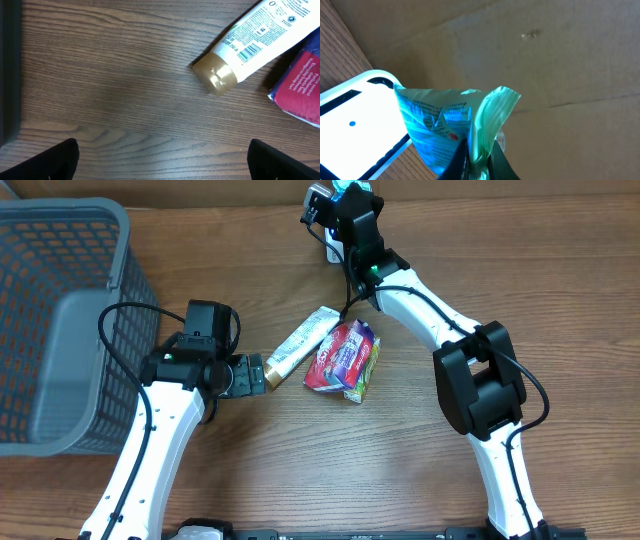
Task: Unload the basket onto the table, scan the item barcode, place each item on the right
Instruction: 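Hold the packet's barcode in front of the white scanner, then carry the packet right and drop it at the table's right side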
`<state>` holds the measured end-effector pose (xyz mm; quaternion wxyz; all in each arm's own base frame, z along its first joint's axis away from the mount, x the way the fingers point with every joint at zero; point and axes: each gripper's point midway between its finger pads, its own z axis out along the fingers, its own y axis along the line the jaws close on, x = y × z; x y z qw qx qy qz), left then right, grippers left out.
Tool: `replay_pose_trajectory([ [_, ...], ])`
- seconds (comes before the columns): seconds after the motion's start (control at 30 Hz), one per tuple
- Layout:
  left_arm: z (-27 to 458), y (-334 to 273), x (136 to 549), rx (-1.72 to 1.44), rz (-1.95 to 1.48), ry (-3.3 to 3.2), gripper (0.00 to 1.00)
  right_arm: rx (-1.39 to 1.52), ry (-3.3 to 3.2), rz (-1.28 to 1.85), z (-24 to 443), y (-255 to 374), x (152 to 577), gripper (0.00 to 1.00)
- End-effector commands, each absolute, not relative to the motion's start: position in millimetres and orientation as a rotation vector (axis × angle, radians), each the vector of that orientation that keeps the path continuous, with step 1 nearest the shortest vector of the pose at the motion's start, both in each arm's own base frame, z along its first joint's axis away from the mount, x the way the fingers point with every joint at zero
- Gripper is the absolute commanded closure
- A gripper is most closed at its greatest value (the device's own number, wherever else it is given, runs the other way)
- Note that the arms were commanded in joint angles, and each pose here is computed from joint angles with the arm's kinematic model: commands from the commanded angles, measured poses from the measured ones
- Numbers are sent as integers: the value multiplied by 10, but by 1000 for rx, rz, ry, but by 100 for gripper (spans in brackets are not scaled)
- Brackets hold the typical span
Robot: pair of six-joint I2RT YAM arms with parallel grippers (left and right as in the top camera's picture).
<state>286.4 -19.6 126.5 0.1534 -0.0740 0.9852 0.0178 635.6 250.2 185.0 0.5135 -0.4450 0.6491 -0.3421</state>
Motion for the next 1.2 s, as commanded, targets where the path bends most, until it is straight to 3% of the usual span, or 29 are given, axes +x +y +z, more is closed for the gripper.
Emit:
replay_pose_trajectory([
  [0.0,1235,-199,2864,-228,61,2829,0,-1022,1562,-844,1919,2538,6317,96],
  [0.23,1235,-199,2864,-228,61,2829,0,-964,1606,-733,2520,2803,5868,96],
  [0.43,1235,-199,2864,-228,61,2829,0,-815,1843,-169,3275,2485,5097,96],
  [0.53,1235,-199,2864,-228,61,2829,0,-629,1988,141,3587,2114,4644,96],
  [0.63,1235,-199,2864,-228,61,2829,1,-229,2182,264,3661,1419,4326,96],
  [0.77,1235,-199,2864,-228,61,2829,1,469,2485,226,3116,247,3874,96],
  [0.83,1235,-199,2864,-228,61,2829,0,635,2550,187,2800,-46,3795,96],
  [1.0,1235,-199,2864,-228,61,2829,1,955,2578,179,1957,-506,3770,96],
  [1.17,1235,-199,2864,-228,61,2829,0,1053,2539,328,1314,-665,3791,96],
])
